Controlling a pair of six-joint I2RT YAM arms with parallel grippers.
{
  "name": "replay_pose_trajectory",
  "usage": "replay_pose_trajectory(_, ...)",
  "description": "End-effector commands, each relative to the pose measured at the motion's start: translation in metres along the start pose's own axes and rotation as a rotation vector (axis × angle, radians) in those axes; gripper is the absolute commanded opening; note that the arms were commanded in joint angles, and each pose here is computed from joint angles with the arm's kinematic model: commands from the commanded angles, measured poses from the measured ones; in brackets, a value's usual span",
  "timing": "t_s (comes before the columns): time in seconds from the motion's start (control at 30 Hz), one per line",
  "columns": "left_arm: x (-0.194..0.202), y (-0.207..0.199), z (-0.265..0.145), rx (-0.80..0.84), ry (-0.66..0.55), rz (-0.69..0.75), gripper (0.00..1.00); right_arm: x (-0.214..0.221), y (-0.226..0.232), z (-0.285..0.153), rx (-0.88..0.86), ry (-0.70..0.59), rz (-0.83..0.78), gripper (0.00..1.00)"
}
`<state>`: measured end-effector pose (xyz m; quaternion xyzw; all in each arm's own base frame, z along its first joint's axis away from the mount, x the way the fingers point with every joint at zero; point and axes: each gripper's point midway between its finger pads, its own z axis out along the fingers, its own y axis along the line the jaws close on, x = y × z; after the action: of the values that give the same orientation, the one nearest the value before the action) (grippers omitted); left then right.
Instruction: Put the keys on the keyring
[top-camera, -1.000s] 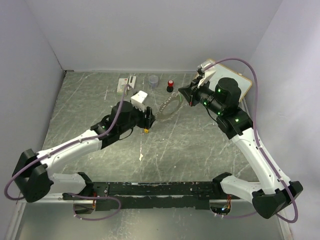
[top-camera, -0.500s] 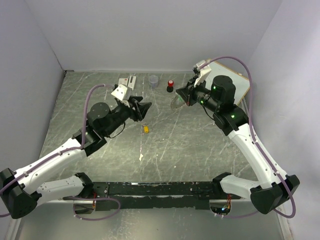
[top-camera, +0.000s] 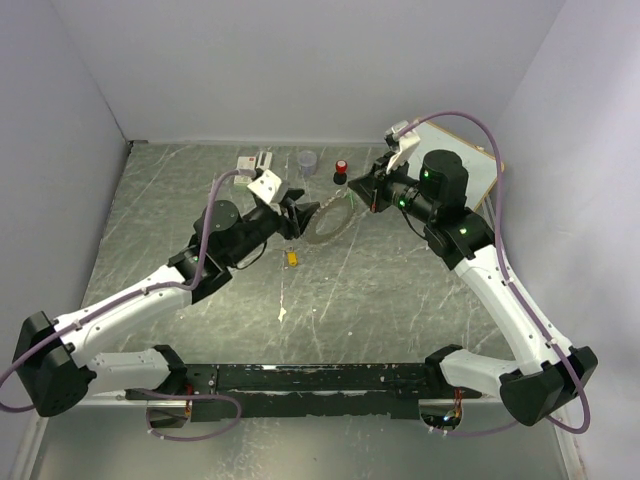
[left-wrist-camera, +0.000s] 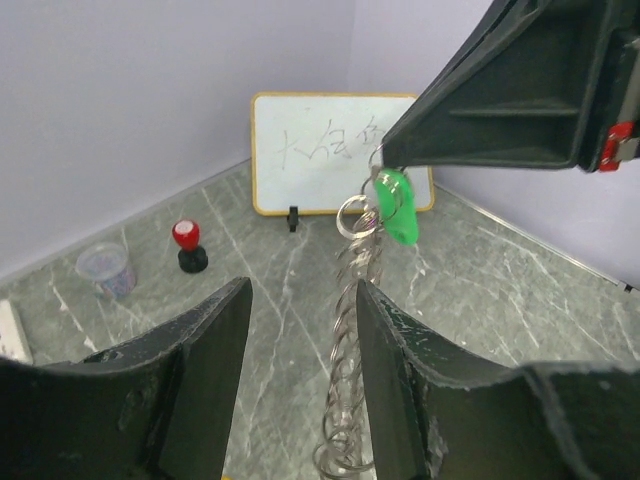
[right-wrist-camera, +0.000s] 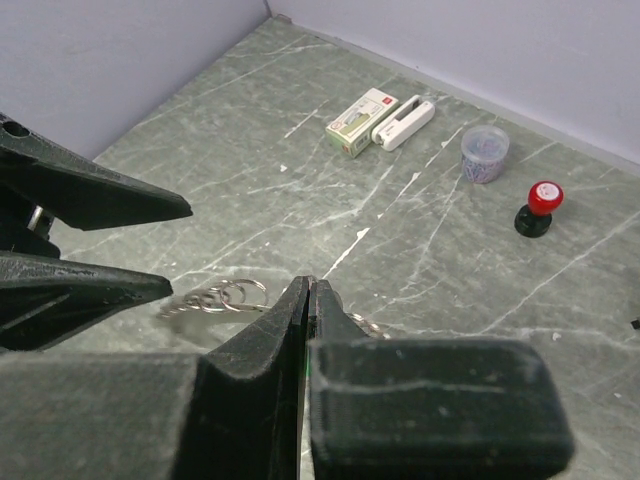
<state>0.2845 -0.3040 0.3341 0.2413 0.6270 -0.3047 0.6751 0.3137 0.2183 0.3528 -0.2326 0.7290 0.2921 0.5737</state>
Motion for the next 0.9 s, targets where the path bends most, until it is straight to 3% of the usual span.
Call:
replay_pose_trajectory(0.0,-0.043,-0.020,0.013,0.070,-0.126,0.057,0.57,-0.029,0.009,-0.002,-0.036,-0.081,-0.007,0.00)
replay_pose_trajectory(0.47,-0.037,-0.051,0.033,0.151,-0.121,0.181,0.57,-0.029,0.013,-0.001,-0.058,-0.083,0.010,0.00)
replay_pose_trajectory(0.87,-0.021,-0.053,0.047,0.129,-0.090,0.220,0.55,-0.029,0.021,-0.005,-0.095,-0.086,0.009,0.00)
